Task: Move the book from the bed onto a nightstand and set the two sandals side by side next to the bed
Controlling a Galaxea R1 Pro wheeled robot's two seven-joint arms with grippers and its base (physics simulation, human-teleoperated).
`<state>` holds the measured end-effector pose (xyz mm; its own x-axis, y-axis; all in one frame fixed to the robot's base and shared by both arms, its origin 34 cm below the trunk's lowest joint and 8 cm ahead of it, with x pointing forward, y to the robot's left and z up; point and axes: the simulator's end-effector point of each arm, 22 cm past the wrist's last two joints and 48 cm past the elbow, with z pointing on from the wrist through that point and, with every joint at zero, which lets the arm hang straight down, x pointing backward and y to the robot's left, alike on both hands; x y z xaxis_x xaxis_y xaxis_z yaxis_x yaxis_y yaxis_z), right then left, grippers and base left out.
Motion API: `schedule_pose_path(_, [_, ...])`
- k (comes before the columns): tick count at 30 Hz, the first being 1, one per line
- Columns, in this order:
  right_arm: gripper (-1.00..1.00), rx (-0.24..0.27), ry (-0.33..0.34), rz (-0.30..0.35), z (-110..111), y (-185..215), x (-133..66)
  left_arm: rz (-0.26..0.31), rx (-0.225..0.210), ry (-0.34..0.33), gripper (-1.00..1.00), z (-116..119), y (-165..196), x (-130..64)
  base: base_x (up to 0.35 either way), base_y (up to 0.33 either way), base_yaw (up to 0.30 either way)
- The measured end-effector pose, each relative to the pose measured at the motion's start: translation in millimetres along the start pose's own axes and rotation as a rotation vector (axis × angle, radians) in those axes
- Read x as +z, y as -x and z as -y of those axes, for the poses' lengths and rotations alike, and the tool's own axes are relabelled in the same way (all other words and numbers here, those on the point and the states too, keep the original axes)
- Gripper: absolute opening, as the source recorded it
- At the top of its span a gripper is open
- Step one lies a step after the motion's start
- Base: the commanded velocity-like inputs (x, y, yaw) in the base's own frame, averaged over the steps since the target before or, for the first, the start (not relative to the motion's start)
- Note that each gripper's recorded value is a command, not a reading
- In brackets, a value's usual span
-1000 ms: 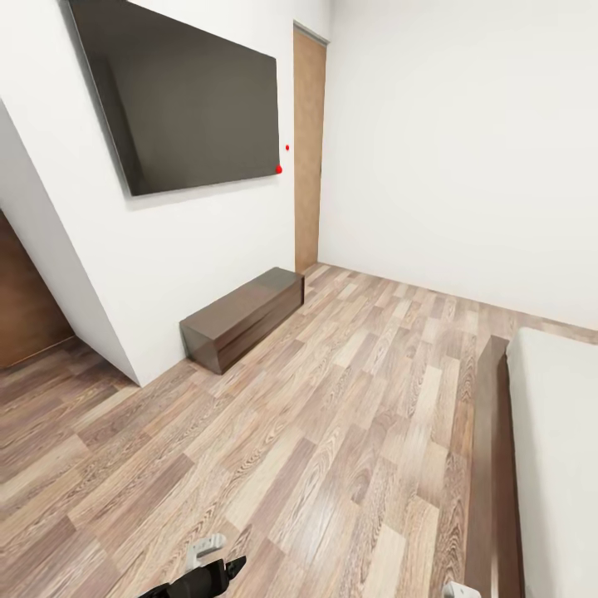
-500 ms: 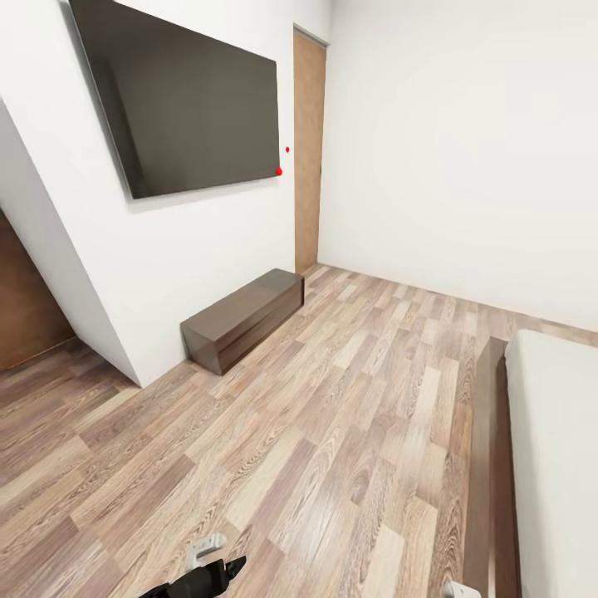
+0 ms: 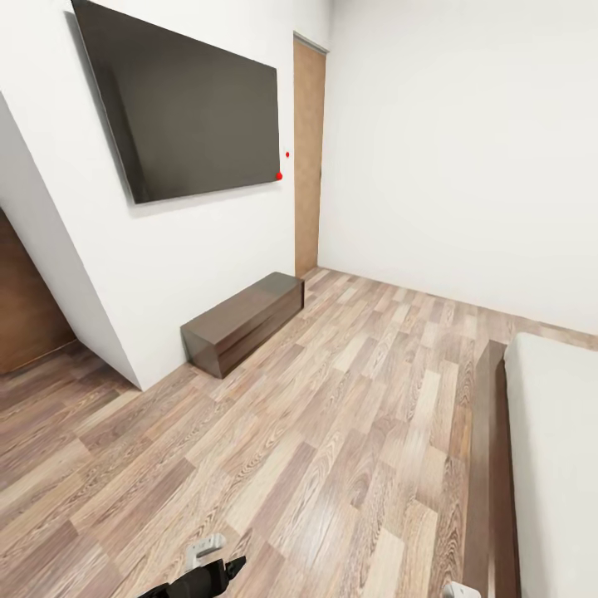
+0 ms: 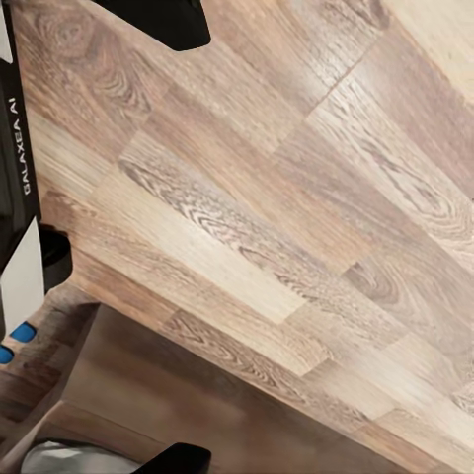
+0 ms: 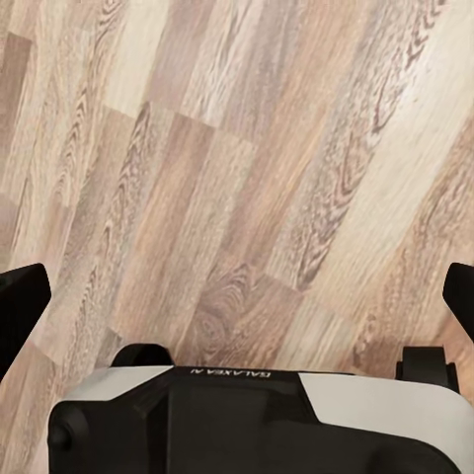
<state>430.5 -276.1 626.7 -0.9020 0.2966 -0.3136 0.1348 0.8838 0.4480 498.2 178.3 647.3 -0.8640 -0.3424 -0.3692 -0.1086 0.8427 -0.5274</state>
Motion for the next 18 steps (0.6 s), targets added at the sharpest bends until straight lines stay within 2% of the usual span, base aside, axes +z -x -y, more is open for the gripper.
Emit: schedule_pose_path(18, [1.0,-0.012,0.009,0.026,-5.3,11.5,-3.5,0.024,0.012,-0.01,1.0,6.7,11.6,-3.9,0.0,0.0,0.0])
